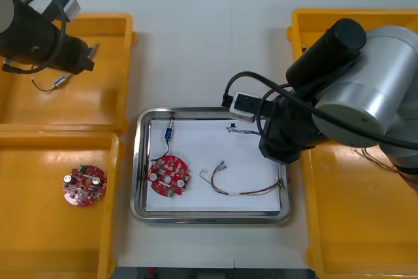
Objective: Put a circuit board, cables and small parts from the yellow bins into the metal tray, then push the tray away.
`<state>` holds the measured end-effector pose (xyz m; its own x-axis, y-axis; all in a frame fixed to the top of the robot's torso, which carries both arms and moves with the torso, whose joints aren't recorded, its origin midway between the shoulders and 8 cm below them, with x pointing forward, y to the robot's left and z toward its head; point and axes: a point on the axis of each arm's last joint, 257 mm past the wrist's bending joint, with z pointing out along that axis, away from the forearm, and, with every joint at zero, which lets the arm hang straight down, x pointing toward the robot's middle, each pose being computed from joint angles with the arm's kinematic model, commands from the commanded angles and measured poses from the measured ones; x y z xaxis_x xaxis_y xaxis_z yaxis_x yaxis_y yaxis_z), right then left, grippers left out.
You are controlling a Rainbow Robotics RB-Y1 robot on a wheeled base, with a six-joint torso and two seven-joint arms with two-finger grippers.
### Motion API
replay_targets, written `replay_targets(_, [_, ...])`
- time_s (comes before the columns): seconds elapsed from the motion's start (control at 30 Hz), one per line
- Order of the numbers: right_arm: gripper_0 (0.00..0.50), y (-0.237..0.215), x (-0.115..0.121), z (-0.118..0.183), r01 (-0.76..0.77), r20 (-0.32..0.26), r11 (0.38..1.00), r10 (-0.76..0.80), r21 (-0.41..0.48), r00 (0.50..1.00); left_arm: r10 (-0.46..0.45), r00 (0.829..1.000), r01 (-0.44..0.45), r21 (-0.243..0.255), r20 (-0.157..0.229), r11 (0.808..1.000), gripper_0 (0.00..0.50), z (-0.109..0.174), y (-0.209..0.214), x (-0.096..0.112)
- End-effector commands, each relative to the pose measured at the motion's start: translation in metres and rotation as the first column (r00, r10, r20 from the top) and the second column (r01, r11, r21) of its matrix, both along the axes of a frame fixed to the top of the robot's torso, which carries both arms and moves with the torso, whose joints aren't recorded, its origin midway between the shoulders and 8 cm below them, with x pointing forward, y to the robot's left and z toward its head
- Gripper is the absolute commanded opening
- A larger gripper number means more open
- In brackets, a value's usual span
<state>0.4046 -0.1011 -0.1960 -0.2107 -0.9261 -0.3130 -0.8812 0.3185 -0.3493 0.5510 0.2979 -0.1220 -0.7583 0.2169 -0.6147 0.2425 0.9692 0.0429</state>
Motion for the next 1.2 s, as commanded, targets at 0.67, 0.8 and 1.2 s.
replay_targets(0.67, [0.0, 0.022, 0.045, -0.048, -0.223, 0.081, 0.964, 0.236, -0.147, 0.968, -0.256, 0.965, 0.237, 0.227, 0.059, 0.945, 0.5, 0.014, 0.074, 0.024])
replay_targets(0.8, [0.0, 0.024, 0.048, -0.058, -0.242, 0.059, 0.959, 0.253, -0.149, 0.966, -0.266, 0.962, 0.244, 0.242, 0.059, 0.939, 0.5, 0.01, 0.08, 0.027])
replay_targets(1.2, [0.397, 0.026, 0.056, -0.057, -0.241, 0.077, 0.957, 0.256, -0.164, 0.964, -0.308, 0.949, 0.271, 0.319, 0.071, 0.908, 0.5, 0.002, 0.1, 0.038])
